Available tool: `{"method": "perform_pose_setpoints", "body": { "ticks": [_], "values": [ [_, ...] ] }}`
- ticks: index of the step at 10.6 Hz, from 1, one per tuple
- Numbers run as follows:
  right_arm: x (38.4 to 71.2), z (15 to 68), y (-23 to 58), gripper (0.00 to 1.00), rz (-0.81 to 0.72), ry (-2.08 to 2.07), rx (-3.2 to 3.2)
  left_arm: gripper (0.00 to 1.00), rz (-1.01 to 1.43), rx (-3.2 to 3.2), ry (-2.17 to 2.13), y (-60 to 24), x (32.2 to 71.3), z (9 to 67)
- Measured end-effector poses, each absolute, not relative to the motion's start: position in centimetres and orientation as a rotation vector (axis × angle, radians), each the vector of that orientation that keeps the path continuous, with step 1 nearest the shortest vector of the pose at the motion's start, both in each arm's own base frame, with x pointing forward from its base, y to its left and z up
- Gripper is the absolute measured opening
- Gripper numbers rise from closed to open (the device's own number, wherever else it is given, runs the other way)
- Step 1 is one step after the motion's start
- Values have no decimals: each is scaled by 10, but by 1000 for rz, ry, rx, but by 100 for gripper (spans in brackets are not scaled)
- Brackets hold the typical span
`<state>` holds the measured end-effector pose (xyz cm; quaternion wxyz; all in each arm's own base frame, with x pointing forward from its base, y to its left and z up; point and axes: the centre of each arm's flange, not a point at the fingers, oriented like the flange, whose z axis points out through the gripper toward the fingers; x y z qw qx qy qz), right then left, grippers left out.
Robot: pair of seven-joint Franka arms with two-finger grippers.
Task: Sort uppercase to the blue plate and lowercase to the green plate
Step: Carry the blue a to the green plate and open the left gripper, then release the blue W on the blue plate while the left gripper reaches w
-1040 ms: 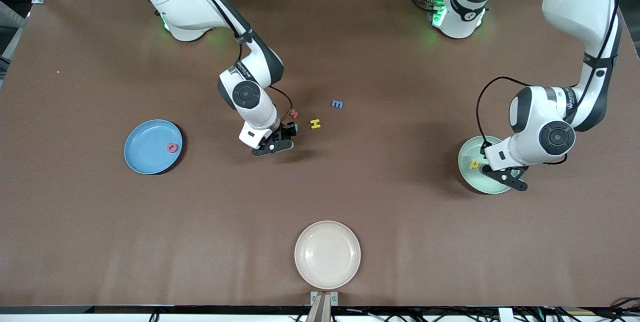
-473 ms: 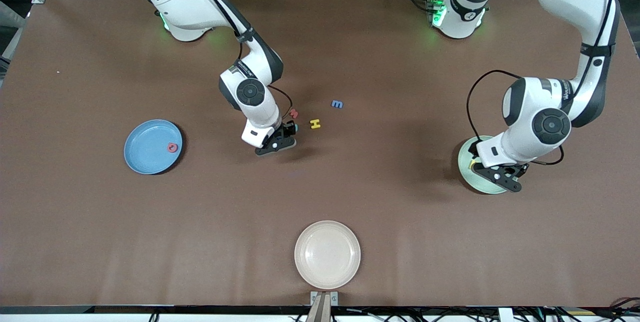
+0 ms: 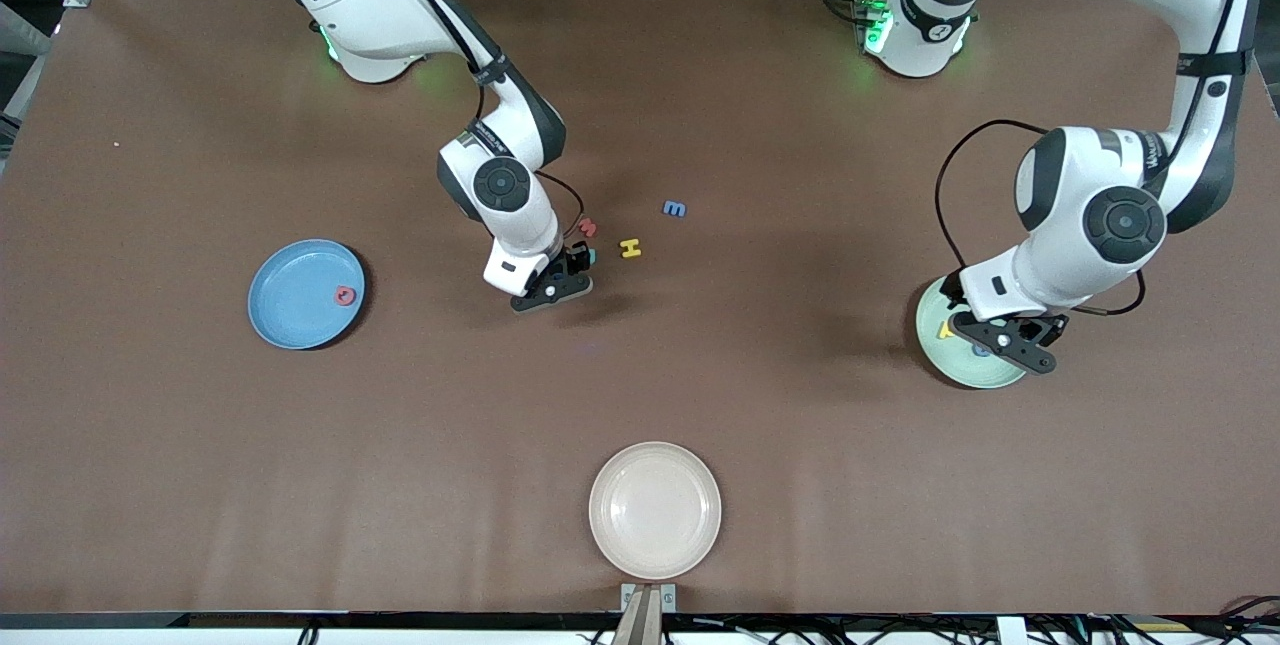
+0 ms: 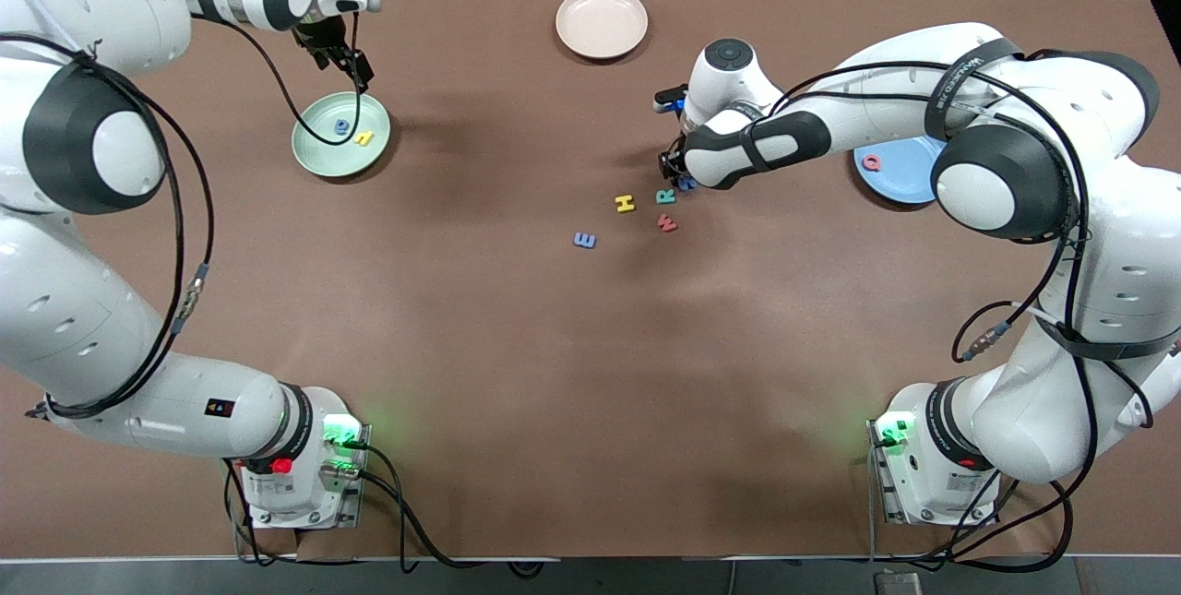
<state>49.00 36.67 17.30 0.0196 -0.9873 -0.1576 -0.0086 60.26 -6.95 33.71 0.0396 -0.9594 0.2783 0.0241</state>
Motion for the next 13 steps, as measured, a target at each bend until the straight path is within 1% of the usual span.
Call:
{"method": "perform_pose_setpoints", "body": {
  "ticks": [5,9,10,11,13],
  "values": [
    [490,174,366,60,-10,-490,-3070,100,52,-2946,838,-67,590,390],
    [489,174,365,59,18,-491,-3082,100,25,-2945,836,-66,589,402],
    [489,174,364,58,22,-491,-3084,100,24,-2945,834,-65,589,402],
    [489,175,364,52,24,-491,-3085,100,20,-2945,835,-65,589,404],
    [489,176,364,48,27,-490,-3086,100,1,-2942,839,-66,587,411]
  ]
}}
